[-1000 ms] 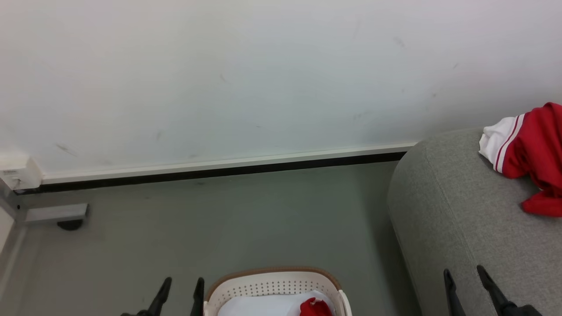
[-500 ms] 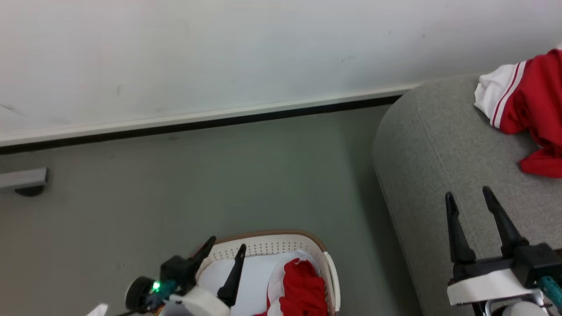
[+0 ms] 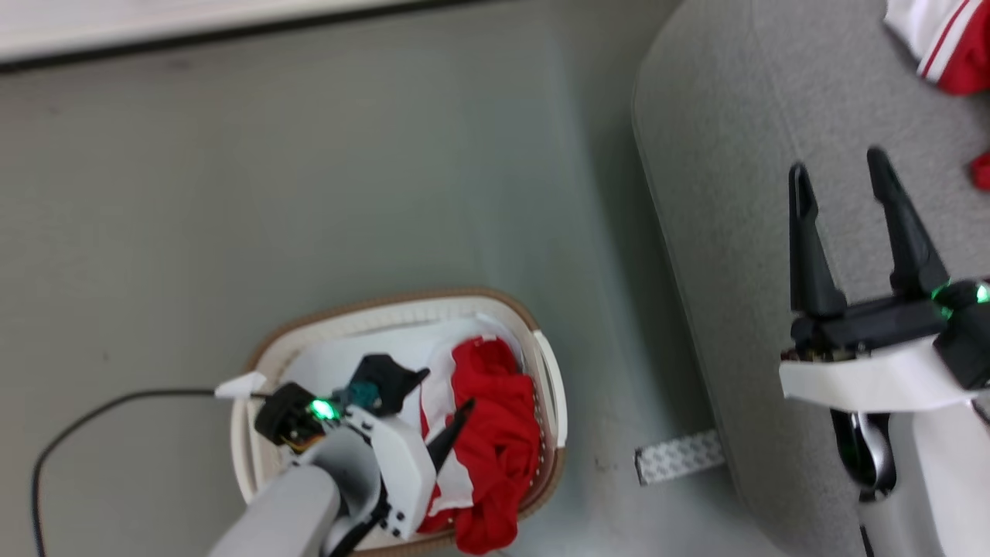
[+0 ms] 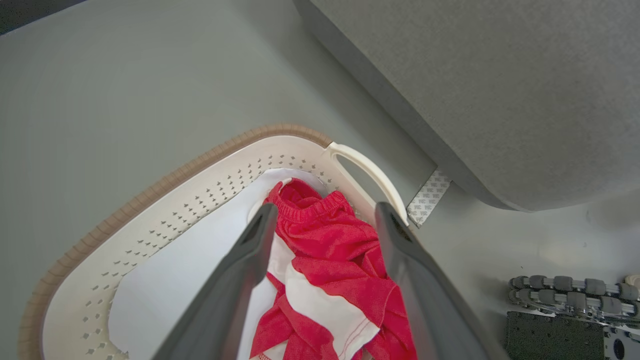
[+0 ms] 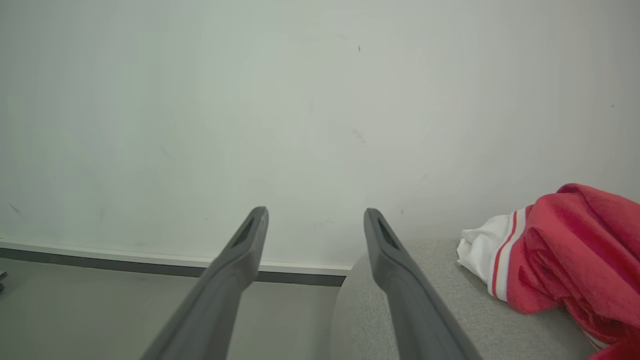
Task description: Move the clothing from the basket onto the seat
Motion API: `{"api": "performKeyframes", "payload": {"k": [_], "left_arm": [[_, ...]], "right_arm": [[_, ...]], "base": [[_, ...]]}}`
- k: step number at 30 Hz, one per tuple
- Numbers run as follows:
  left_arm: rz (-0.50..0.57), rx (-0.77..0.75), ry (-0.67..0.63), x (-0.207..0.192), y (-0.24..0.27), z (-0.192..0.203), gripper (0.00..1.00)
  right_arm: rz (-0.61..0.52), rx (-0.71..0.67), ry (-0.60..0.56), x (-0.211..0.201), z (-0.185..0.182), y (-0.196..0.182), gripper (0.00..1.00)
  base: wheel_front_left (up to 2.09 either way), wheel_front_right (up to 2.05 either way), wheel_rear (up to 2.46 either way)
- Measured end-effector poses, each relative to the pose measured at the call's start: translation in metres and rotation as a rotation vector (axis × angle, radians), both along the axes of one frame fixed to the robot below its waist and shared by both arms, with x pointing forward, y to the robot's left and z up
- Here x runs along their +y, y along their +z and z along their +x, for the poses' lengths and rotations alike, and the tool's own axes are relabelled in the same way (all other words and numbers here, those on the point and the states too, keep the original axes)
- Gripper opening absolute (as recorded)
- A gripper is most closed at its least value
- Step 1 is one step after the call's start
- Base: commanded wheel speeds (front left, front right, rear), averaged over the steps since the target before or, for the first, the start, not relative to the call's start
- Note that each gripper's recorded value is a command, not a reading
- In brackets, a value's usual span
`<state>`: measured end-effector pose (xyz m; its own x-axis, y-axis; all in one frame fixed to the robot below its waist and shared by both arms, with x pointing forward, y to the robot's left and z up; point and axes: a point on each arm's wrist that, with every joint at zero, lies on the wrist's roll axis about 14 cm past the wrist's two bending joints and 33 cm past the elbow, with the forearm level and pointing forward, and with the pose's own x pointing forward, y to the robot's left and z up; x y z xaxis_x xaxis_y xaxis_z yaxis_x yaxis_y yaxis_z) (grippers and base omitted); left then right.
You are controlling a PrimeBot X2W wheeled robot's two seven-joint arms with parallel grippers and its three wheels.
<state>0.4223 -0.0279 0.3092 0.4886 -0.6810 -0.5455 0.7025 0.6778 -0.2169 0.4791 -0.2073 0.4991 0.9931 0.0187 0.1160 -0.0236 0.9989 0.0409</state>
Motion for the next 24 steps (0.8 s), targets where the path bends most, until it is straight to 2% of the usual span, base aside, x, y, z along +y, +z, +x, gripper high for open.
{"api": "performKeyframes", "payload": {"k": [5, 13, 24], "left_arm": [[0.036, 0.106, -0.058, -0.004, -0.042, 0.004, 1.00], [0.051, 0.261, -0.113, -0.009, -0.104, -0.008, 1.00], [0.069, 0.425, -0.200, -0.016, -0.153, -0.037, 1.00]], "right_arm": [[-0.012, 0.010, 0.017, 0.001, 0.032, -0.018, 1.00], [-0.028, 0.065, 0.057, 0.008, 0.075, -0.067, 1.00], [-0.025, 0.110, 0.115, 0.025, 0.110, -0.123, 1.00]], "base": [[0.00, 0.00, 0.00], [0.00, 0.00, 0.00], [0.00, 0.00, 0.00]]}}
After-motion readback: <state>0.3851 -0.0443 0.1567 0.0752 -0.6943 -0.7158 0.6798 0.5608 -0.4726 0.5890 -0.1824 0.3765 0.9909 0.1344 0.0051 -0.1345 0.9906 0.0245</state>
